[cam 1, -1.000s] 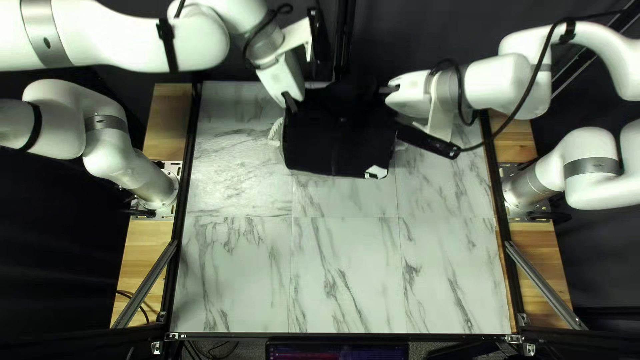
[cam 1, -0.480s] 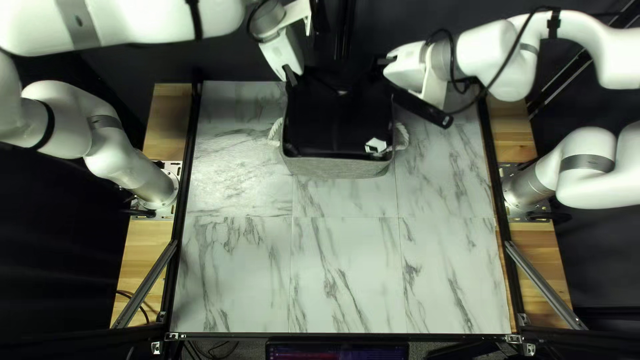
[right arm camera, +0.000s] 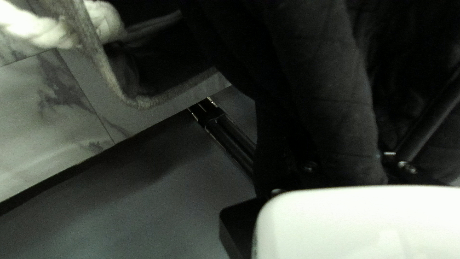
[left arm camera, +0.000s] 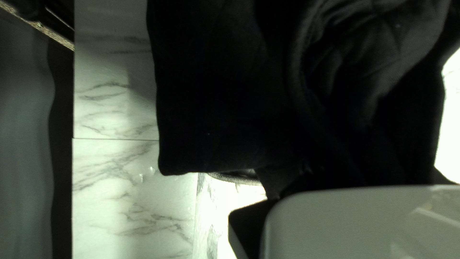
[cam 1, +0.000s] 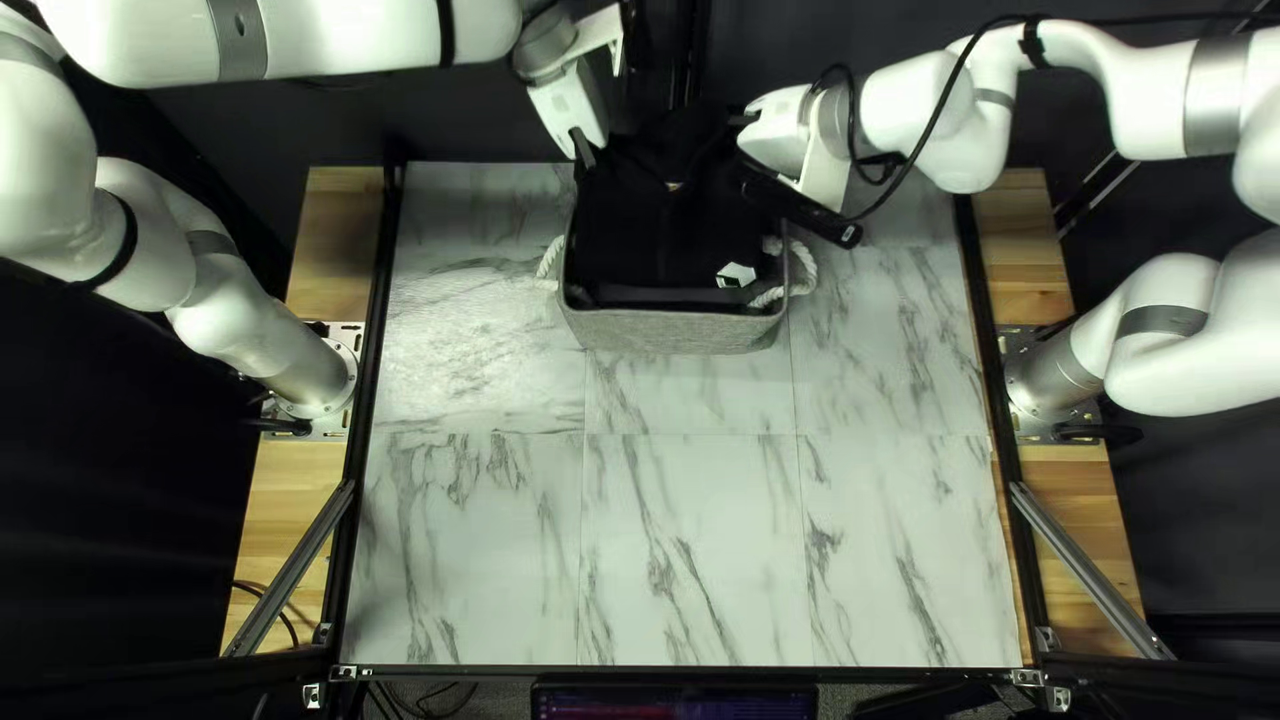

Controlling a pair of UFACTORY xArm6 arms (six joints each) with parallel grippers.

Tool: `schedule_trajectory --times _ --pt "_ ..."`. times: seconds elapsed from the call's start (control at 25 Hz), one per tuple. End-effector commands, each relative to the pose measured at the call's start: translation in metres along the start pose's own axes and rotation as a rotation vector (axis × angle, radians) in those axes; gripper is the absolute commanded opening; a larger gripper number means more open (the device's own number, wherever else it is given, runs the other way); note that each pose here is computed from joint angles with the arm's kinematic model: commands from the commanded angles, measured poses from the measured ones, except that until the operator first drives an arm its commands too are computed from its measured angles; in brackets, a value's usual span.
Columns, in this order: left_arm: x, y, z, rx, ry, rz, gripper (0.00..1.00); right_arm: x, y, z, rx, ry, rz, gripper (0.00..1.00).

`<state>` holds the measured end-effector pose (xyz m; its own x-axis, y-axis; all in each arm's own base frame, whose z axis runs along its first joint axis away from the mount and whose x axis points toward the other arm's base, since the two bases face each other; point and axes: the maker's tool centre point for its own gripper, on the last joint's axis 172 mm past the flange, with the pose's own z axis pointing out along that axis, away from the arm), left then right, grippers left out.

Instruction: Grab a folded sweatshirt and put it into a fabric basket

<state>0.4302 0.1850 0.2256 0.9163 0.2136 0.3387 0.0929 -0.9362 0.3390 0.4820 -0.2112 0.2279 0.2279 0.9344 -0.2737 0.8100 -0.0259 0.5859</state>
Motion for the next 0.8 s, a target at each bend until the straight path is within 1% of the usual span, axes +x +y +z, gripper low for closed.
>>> schedule_trajectory --times 0.04,0.28,0.44,0.56,0.68,0.8 --pt "-0.005 0.021 0.006 0.001 0.003 0.001 0.0 0.028 -0.004 -0.006 0.003 -0.004 -0.005 0.0" --pt "-0.012 0.043 0.018 0.002 -0.003 0.004 0.0 0.059 -0.014 -0.01 0.011 0.001 -0.001 0.0" --pt "-0.018 0.051 0.026 0.002 -0.01 0.002 0.0 0.082 -0.024 -0.004 0.024 0.015 0.002 0.0" --pt "-0.022 0.056 0.027 0.002 -0.014 0.0 0.0 0.092 -0.028 -0.001 0.037 0.027 0.013 0.0" --pt "-0.028 0.064 0.034 0.006 -0.024 -0.006 0.0 0.108 -0.037 0.004 0.066 0.051 0.035 0.0" --pt "-0.03 0.067 0.048 0.009 -0.041 -0.008 0.0 0.119 -0.049 0.01 0.093 0.073 0.058 0.0"
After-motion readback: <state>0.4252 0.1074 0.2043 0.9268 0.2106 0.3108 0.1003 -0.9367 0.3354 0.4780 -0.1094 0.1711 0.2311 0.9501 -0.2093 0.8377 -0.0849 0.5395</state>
